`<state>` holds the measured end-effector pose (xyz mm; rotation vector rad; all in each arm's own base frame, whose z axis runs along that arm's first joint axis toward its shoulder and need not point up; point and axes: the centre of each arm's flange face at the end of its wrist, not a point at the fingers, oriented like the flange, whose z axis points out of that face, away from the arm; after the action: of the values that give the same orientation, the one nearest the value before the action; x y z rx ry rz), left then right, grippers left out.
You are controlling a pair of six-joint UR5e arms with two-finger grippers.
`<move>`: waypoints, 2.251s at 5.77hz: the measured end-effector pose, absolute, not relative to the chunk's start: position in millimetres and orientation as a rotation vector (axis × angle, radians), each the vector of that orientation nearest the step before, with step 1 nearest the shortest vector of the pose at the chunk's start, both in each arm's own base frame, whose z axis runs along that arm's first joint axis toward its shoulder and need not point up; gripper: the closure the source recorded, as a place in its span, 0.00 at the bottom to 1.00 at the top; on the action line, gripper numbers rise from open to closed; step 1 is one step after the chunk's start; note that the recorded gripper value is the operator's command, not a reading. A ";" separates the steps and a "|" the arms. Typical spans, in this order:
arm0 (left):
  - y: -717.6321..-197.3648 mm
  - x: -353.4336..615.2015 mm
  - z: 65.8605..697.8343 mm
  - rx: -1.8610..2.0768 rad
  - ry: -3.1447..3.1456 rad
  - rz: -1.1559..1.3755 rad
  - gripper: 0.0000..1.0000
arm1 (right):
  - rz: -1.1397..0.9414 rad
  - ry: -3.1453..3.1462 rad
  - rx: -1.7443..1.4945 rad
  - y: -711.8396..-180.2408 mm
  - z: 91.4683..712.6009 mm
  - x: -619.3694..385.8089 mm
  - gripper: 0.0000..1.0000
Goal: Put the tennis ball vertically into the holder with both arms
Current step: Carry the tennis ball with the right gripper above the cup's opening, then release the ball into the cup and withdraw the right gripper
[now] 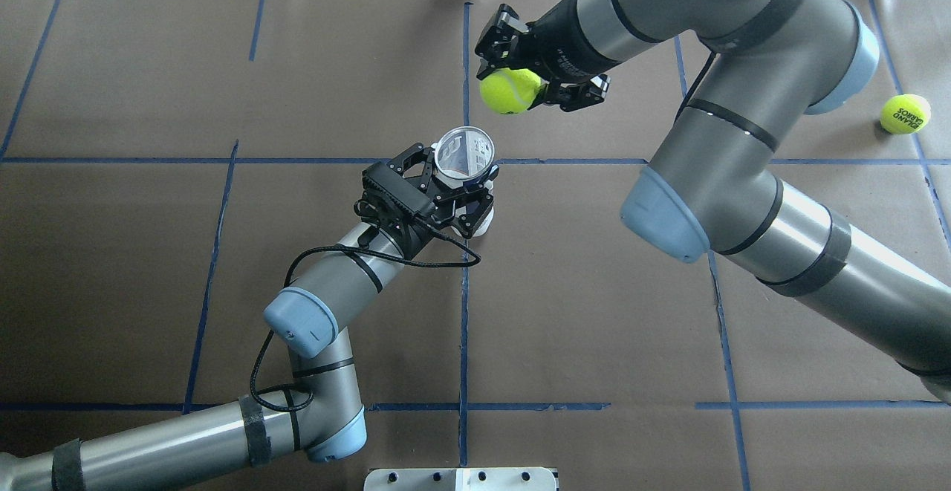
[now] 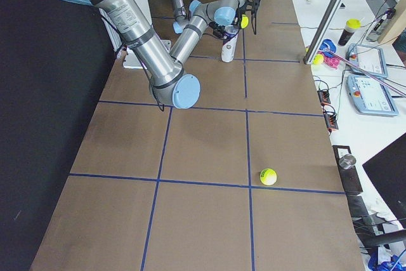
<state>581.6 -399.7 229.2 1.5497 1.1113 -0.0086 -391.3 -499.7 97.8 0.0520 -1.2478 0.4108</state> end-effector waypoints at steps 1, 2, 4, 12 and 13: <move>-399.6 581.4 230.3 1.549 1.110 -0.008 0.24 | 0.423 -1.239 0.062 -487.0 91.1 -413.3 0.85; -399.6 581.1 230.4 1.549 1.110 -0.009 0.22 | 0.427 -1.231 0.071 -479.3 90.4 -426.7 0.82; -399.4 580.7 230.2 1.549 1.114 -0.011 0.22 | 0.424 -1.223 0.072 -472.6 91.4 -436.0 0.41; -399.0 579.3 227.9 1.552 1.117 -0.014 0.19 | 0.313 -1.123 0.116 -520.0 177.1 -363.6 0.00; -398.9 579.1 227.8 1.552 1.117 -0.015 0.19 | 0.220 -1.047 0.162 -547.7 241.4 -306.2 0.00</move>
<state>579.1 -398.9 227.8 1.5520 1.1173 -0.0149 -306.2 -547.7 241.4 0.1623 -1.0468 0.2201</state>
